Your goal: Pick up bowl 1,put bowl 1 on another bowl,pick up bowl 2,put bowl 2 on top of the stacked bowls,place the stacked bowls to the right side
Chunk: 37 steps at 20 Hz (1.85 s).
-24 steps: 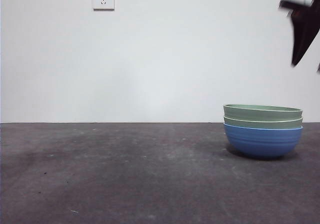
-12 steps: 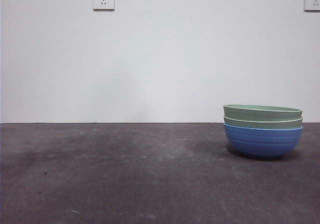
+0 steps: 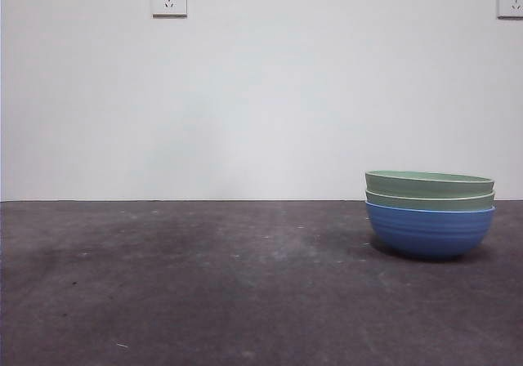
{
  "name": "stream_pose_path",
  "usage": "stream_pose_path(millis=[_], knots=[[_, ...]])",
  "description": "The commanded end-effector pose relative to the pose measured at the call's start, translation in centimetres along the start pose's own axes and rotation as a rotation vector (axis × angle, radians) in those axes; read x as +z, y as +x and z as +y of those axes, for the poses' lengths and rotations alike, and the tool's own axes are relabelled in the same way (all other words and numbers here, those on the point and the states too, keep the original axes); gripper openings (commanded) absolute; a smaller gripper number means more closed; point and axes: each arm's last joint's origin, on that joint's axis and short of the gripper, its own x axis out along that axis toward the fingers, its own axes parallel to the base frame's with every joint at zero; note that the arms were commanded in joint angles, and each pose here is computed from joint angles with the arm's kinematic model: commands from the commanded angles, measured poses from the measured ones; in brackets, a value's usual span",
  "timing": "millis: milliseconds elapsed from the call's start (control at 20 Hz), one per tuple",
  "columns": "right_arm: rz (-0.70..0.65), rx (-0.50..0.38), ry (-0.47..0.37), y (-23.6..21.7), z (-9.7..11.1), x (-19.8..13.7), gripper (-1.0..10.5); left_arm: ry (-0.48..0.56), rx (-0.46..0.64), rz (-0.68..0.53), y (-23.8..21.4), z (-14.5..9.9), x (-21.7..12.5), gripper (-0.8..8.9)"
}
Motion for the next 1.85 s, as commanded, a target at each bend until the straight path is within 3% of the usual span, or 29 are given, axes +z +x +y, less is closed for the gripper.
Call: stream_pose_path(millis=[50,400,750,1000,1450,1850], knots=[[0.008,-0.001,-0.006,0.2,0.0,-0.1,0.0,0.007,0.001,0.046,0.0,0.0,-0.5,-0.04],[0.008,-0.002,-0.006,0.2,0.0,-0.1,0.0,0.02,0.027,-0.001,-0.9,0.3,-0.6,-0.04],[0.008,-0.002,-0.006,0.2,0.0,-0.1,0.0,0.085,0.183,-0.563,-6.8,2.4,-1.0,-0.04],[0.008,-0.002,-0.006,0.2,0.0,-0.1,0.0,0.104,0.373,-0.789,-4.4,3.4,-7.6,-0.04],[0.008,-0.002,-0.006,0.2,0.0,-0.1,0.0,0.071,0.49,-0.791,6.6,4.8,-22.1,-0.04],[0.008,-0.002,-0.006,0.2,0.0,-0.1,0.0,-0.004,0.526,-0.674,12.6,5.6,-29.0,-0.04]])
